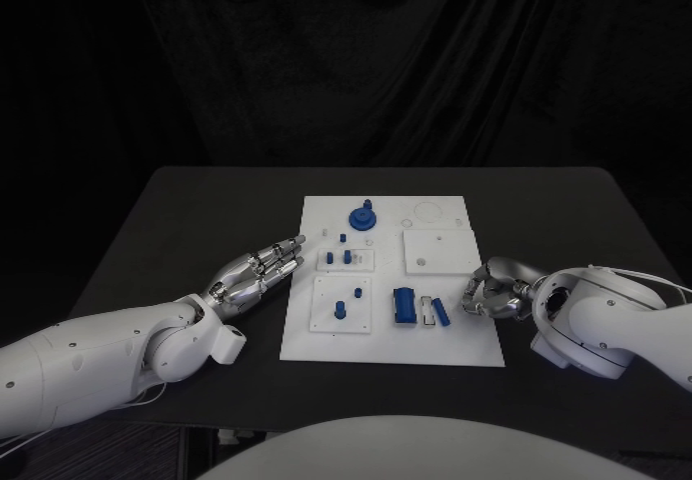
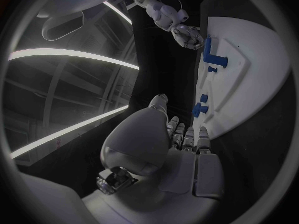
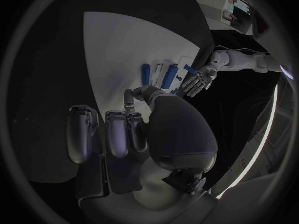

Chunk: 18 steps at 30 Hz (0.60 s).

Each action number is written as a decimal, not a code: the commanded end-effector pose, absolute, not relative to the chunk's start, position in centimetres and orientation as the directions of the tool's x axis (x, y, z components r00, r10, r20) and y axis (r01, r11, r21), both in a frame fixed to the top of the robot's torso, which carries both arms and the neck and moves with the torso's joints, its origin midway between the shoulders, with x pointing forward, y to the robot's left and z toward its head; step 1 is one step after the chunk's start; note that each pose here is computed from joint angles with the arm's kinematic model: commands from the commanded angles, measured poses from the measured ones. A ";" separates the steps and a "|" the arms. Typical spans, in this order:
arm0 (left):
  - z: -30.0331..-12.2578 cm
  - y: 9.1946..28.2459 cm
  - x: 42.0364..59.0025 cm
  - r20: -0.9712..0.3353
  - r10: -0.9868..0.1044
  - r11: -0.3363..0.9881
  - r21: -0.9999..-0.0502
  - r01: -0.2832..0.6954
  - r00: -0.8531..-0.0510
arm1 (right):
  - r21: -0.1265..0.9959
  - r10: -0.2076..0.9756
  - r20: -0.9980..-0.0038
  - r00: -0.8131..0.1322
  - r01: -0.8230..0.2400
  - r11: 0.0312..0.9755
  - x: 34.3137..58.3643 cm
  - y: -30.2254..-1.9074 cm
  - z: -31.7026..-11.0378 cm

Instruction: Assemble the parts on the task board

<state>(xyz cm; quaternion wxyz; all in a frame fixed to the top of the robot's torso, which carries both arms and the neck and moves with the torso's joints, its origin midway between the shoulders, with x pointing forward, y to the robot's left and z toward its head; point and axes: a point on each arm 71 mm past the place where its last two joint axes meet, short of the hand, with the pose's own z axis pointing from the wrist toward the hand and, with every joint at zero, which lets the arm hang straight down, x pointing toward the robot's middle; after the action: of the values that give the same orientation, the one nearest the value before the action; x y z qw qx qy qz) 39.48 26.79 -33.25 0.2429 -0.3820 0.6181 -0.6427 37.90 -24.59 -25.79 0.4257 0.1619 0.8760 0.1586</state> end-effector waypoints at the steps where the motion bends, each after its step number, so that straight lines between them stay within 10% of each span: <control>1: -33.0 26.7 39.4 0.202 -0.780 -0.150 -0.979 -0.136 -0.592 | 0.472 0.498 -0.640 -0.586 0.211 0.856 38.0 -24.6 -25.8; 18: -33.0 26.5 39.5 0.204 -0.778 -0.153 -0.979 -0.136 -0.595 | 0.446 0.458 -0.682 -0.570 0.172 0.878 38.0 -24.7 -25.3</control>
<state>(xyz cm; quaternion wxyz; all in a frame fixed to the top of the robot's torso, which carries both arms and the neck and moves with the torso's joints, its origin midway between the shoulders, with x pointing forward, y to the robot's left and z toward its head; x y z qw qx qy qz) 39.48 26.66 -33.24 0.2418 -0.3816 0.6179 -0.6435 37.96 -24.80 -25.58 0.4126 0.1956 0.8729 0.1719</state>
